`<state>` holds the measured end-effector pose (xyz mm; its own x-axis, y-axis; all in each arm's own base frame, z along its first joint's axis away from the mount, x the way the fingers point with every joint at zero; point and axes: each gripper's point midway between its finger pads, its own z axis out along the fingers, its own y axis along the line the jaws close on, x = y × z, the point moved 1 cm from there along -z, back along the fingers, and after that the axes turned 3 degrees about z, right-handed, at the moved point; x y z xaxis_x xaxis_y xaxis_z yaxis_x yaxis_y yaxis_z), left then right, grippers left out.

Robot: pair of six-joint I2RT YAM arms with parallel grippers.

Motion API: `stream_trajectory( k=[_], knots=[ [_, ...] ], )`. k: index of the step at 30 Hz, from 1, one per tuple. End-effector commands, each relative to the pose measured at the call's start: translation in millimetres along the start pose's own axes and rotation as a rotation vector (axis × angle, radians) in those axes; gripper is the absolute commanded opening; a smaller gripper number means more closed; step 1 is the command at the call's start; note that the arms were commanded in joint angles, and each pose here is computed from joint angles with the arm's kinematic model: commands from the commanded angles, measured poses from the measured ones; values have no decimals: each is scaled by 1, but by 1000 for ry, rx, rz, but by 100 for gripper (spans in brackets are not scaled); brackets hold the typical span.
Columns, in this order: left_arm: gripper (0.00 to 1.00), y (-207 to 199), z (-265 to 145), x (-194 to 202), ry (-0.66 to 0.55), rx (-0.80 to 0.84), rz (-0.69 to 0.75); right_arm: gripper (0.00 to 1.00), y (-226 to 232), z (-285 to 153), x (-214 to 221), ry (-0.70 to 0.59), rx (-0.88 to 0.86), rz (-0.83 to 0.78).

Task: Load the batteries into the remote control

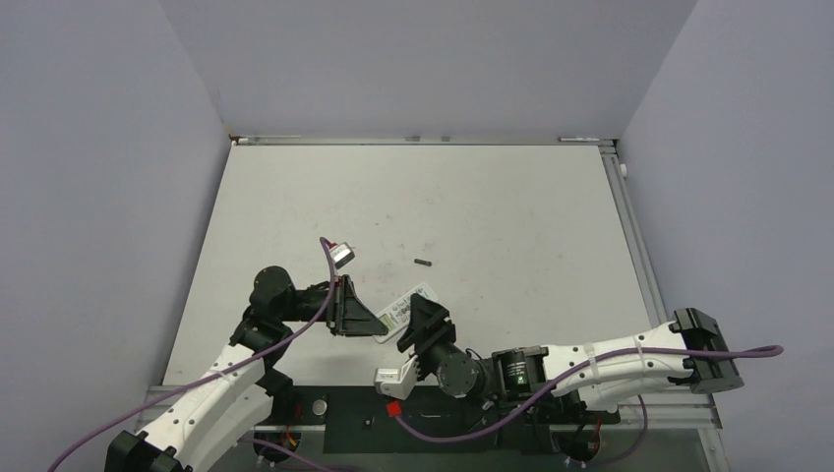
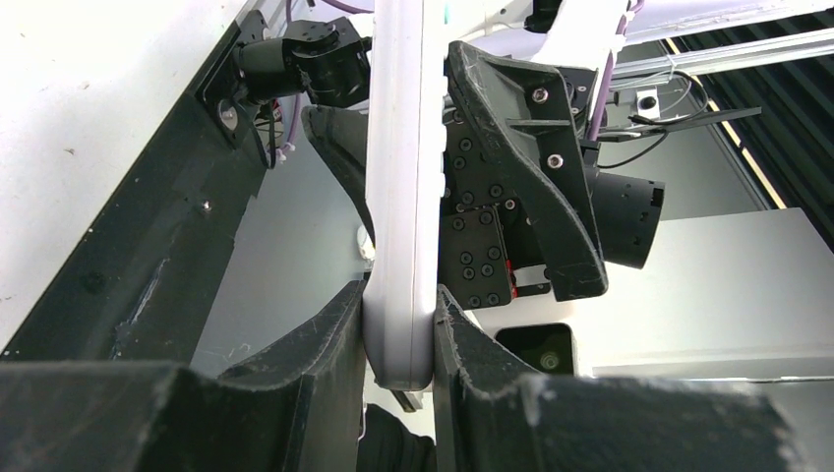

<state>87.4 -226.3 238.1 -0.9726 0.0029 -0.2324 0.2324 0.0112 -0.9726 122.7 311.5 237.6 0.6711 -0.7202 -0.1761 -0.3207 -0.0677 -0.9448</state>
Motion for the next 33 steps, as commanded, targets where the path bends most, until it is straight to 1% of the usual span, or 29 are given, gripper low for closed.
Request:
stream_trajectory(
  k=[1, 5, 8, 9, 11, 13, 14, 18, 20, 22, 23, 27, 31, 33],
  knots=[
    [0, -17, -3, 4, 23, 56, 92, 50, -12, 0, -1, 16, 74, -39],
    [0, -16, -3, 5, 30, 58, 93, 45, -12, 1, -1, 11, 90, -49],
    [0, -16, -4, 6, 33, 58, 90, 37, -13, 1, -1, 5, 99, -49],
    [0, -16, -4, 6, 34, 59, 92, 34, -13, 1, -1, 5, 101, -49],
    [0, -17, -4, 7, 35, 61, 94, 23, -14, 2, -2, 4, 104, -47],
    [0, -17, -4, 7, 35, 61, 94, 10, -15, 2, -2, 8, 105, -49],
    [0, -17, -4, 8, 35, 61, 94, 9, -15, 3, -2, 10, 107, -50],
    [0, -17, -5, 8, 35, 62, 92, 9, -16, 3, -3, 6, 111, -54],
    [10, -17, -5, 8, 34, 62, 91, 8, -17, 3, -3, 3, 113, -51],
    [12, -17, -5, 8, 33, 63, 94, 8, -17, 3, -3, 3, 113, -49],
    [15, -18, -5, 8, 32, 65, 97, 8, -16, 3, -3, 3, 111, -50],
    [38, -20, -5, 7, 24, 68, 113, 9, -14, 2, 0, 8, 100, -40],
    [55, -21, -5, 4, 9, 63, 128, 8, -14, -2, 3, 10, 93, -19],
    [62, -20, -5, 1, -3, 52, 133, 8, -14, -4, 6, 14, 87, -3]
  ],
)
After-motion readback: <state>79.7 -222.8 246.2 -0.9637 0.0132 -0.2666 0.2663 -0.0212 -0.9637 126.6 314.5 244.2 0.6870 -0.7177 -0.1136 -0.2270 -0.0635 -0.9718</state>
